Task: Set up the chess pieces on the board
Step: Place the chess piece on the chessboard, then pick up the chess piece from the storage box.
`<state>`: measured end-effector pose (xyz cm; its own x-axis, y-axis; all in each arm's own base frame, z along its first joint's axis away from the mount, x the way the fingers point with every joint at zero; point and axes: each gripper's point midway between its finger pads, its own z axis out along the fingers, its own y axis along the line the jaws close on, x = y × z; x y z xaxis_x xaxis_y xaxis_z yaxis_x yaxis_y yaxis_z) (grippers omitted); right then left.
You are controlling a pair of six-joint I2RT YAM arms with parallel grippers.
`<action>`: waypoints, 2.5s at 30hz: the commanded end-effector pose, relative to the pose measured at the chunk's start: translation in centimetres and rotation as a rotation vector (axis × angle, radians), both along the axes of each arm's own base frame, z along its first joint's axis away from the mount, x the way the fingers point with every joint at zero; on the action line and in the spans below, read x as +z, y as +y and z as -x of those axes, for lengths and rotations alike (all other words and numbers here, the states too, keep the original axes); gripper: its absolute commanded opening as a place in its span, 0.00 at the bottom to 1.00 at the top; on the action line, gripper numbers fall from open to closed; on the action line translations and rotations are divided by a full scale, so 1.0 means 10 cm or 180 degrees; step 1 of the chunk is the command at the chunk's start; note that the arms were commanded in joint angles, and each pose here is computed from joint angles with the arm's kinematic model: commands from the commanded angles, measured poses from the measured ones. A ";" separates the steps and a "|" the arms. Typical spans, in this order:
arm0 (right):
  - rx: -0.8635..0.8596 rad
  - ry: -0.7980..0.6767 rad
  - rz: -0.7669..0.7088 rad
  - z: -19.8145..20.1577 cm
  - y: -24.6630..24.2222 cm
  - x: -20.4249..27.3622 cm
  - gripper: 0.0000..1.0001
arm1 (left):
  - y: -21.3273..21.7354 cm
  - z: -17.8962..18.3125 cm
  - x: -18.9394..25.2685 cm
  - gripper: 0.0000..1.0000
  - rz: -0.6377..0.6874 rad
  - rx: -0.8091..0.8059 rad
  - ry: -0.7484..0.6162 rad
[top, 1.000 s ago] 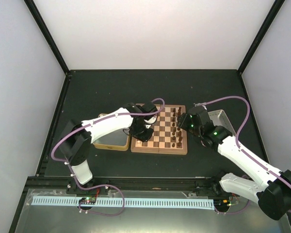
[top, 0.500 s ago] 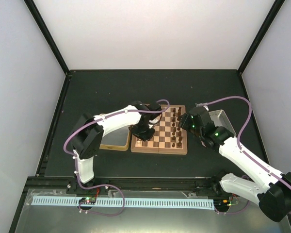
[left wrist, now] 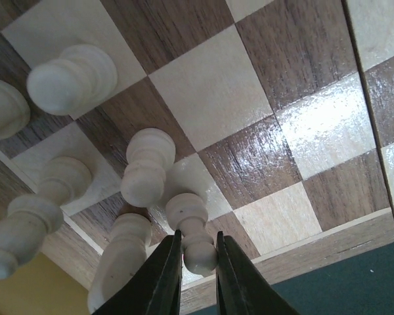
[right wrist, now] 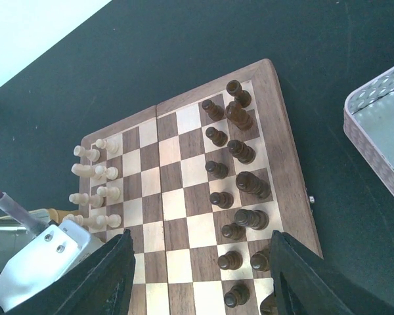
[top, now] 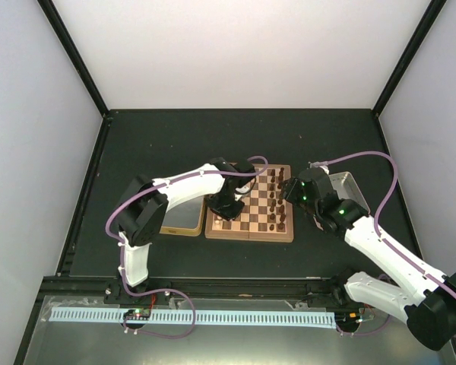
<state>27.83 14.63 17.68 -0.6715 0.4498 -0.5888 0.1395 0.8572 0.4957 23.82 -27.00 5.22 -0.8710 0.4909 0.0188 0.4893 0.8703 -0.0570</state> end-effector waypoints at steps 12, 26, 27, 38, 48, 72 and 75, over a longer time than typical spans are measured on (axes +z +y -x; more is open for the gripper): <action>-0.0016 -0.0018 0.0043 0.01 -0.04 -0.01 0.57 | -0.04 -0.11 0.15 0.24 0.0067 0.0012 -0.0109; 0.0050 -0.0011 -0.0028 0.03 0.00 0.01 0.57 | 0.10 -0.36 0.84 0.34 0.0674 0.0402 -0.0650; 0.0058 -0.0002 -0.0042 0.04 0.01 0.00 0.57 | 0.18 -0.41 0.84 0.34 0.0671 0.0506 -0.0712; 0.0109 0.0041 -0.0081 0.02 0.07 -0.05 0.56 | 1.12 -0.82 0.43 0.39 0.0643 0.1752 -0.1085; 0.0136 0.0051 -0.0052 0.01 0.08 -0.04 0.56 | 1.33 -1.17 -0.04 0.38 0.0499 0.2069 -0.1119; 0.0138 0.0033 -0.0091 0.00 0.10 0.01 0.56 | 1.36 -1.20 -0.33 0.05 0.0325 0.1911 -0.0901; 0.0195 0.0028 -0.0105 0.00 0.13 0.02 0.56 | 1.36 -1.15 -0.23 0.03 0.0383 0.1901 -0.0929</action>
<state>27.47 15.49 16.73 -0.7112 0.4316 -0.5549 0.1240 0.8540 0.5053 35.96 -13.44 2.11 -0.9519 -0.0966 -0.2908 -0.0724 0.9930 -0.0930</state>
